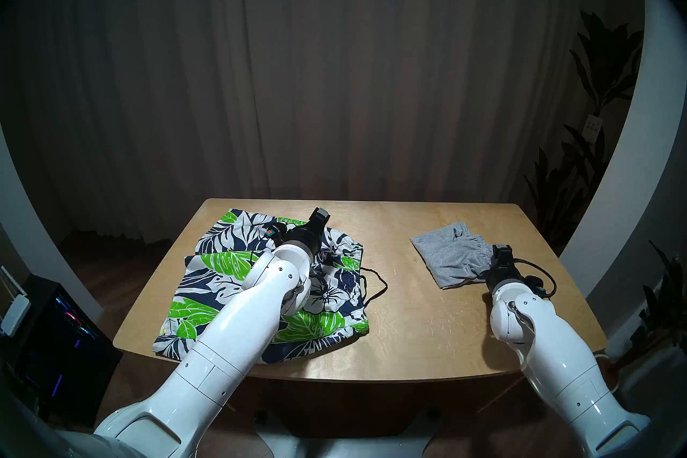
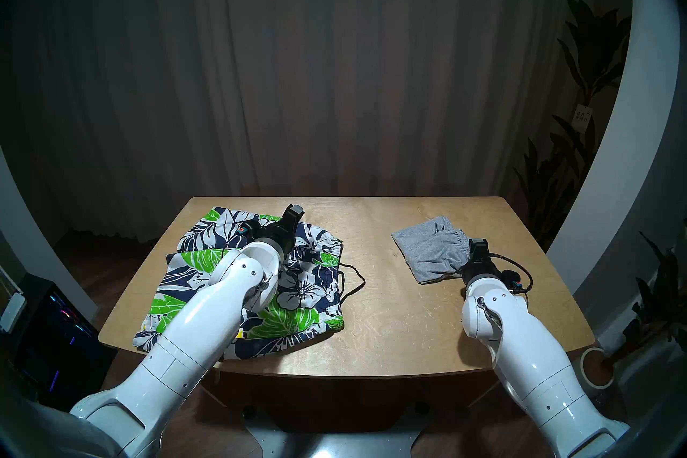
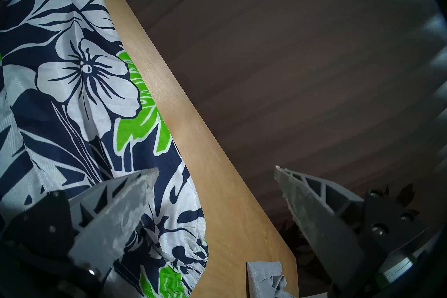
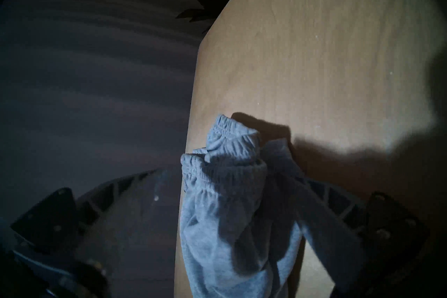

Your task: Fold pants twice and stack them

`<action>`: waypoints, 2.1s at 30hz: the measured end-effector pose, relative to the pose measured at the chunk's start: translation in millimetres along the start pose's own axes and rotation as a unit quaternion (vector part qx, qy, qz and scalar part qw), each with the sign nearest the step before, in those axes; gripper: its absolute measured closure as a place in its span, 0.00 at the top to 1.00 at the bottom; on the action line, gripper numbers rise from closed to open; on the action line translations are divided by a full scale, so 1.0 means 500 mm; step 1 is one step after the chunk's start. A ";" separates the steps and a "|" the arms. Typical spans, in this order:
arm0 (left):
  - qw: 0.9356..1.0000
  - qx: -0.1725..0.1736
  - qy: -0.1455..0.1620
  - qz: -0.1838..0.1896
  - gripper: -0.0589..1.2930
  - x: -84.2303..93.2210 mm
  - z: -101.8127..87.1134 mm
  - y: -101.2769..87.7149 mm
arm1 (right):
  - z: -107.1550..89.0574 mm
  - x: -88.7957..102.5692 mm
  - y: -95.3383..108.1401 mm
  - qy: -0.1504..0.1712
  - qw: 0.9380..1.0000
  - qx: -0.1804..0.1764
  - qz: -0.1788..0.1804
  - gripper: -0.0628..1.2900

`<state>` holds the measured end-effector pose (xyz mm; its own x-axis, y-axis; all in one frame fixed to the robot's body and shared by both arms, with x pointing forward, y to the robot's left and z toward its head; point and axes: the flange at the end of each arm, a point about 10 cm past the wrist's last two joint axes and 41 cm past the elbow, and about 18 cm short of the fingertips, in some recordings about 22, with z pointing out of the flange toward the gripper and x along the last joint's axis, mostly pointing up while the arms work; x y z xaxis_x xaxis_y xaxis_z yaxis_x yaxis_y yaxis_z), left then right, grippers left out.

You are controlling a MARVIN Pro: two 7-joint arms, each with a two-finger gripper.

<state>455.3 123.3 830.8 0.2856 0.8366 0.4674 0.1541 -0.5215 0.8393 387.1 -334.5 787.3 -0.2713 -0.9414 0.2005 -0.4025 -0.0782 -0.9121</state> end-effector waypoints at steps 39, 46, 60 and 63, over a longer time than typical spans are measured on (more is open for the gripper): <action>0.996 -0.049 0.061 0.047 0.94 0.069 -0.060 -0.011 | -0.235 -0.211 -0.190 -0.196 0.960 -0.087 0.178 0.94; 0.993 -0.063 0.083 0.054 0.94 0.091 -0.108 -0.028 | -0.311 -0.273 -0.220 -0.269 0.934 -0.095 0.217 0.94; 0.989 -0.061 0.119 0.066 0.94 0.129 -0.202 -0.106 | -0.467 -0.338 -0.232 -0.382 0.891 -0.083 0.233 0.94; 0.987 -0.058 0.139 0.059 0.94 0.149 -0.222 -0.126 | -0.477 -0.338 -0.218 -0.384 0.895 -0.071 0.216 0.94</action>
<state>362.0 237.0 843.5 0.0223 0.7929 0.6089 0.0211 -0.6093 0.7926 268.5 -88.9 938.1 0.2296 -0.8262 -0.5145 -0.5267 0.3390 -0.7795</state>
